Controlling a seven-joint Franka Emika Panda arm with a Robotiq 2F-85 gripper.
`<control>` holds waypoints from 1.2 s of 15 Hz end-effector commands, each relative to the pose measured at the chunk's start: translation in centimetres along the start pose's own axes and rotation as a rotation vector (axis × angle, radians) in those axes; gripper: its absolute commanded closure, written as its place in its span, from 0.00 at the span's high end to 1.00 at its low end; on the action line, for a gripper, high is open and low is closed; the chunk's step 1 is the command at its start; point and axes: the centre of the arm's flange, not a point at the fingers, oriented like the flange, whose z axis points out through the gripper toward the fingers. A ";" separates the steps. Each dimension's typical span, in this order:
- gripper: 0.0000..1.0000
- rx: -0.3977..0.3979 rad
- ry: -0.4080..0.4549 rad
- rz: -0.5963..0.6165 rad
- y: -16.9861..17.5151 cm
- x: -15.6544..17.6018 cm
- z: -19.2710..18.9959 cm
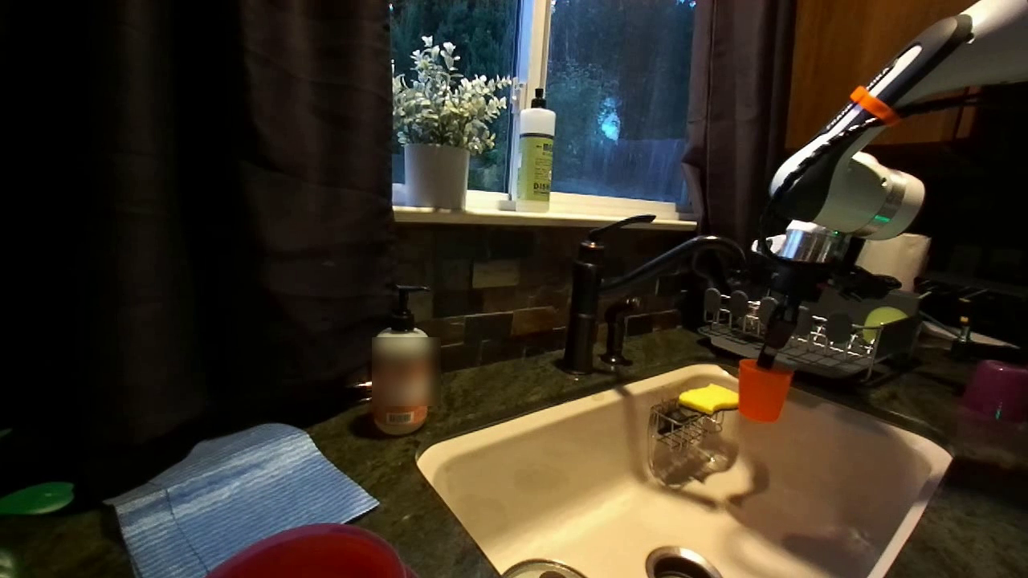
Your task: Put the cup inside the sink then pour water inside
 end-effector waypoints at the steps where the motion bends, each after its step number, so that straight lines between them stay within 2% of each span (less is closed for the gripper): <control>1: 0.01 -0.006 0.002 0.084 -0.6 1.5 0.2; 7: 0.01 -0.045 0.092 0.153 -0.5 2.3 1.6; 10: 0.01 0.008 0.098 0.232 -0.8 2.4 2.7; 13: 0.01 0.043 0.080 0.302 -1.3 2.4 4.1; 18: 0.01 0.042 0.013 0.447 -1.2 1.7 6.4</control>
